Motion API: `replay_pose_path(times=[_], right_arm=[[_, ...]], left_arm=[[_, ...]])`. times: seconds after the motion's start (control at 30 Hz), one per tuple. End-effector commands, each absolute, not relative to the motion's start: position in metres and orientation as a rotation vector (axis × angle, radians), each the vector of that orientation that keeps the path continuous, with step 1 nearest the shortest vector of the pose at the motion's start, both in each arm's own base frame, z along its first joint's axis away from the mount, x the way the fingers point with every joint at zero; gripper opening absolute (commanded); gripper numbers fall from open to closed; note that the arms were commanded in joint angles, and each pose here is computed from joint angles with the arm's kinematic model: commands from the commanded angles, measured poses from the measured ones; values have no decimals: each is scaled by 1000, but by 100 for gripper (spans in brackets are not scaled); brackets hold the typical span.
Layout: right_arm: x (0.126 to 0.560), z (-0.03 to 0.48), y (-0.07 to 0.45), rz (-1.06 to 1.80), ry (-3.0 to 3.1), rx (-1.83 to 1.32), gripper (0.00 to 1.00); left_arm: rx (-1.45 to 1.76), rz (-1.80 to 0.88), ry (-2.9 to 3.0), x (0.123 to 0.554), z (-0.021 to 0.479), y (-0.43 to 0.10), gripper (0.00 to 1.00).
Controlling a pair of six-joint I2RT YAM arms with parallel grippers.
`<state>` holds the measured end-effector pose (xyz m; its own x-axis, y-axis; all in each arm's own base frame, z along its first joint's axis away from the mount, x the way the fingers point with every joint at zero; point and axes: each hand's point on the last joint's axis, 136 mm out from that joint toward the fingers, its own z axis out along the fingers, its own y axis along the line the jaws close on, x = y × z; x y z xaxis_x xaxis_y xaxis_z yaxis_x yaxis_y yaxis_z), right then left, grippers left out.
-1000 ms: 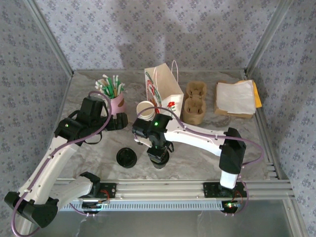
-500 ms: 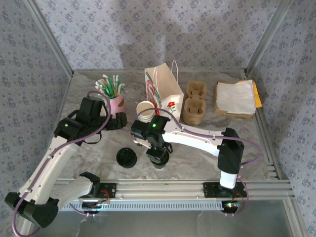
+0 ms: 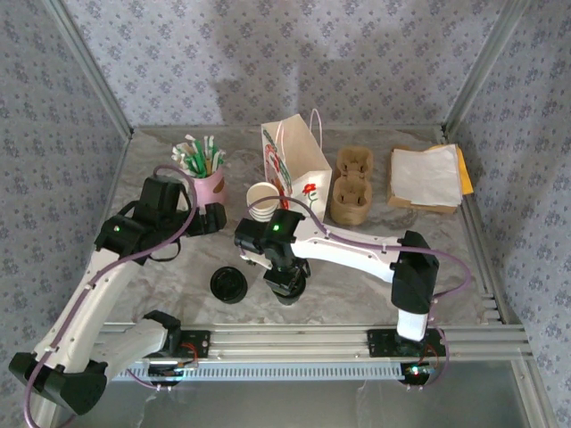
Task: Pack the takeout coffee
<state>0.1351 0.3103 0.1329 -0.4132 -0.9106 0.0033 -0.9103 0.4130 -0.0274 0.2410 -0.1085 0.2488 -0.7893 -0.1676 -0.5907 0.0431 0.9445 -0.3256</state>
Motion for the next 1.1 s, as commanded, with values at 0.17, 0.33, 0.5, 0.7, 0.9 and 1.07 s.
replay_pose_path(times=[0.17, 0.33, 0.5, 0.7, 0.9, 1.07], right_arm=[[130, 124, 300, -89, 2717, -1732, 49], [137, 143, 297, -79, 2693, -1695, 52], [142, 158, 296, -53, 2675, -1649, 53], [154, 190, 297, 27, 2726, -1410, 56], [163, 220, 277, 75, 2906, -825, 59], [158, 231, 265, 197, 2950, -352, 64]], left_arm=[[-82, -449, 2412, 240, 259, -108, 100], [-83, -462, 2409, 242, 261, -110, 100], [-81, -471, 2407, 242, 263, -111, 100], [-74, -453, 2400, 244, 268, -110, 100], [-116, -401, 2395, 246, 271, -101, 100], [-118, -427, 2371, 247, 273, -104, 100]])
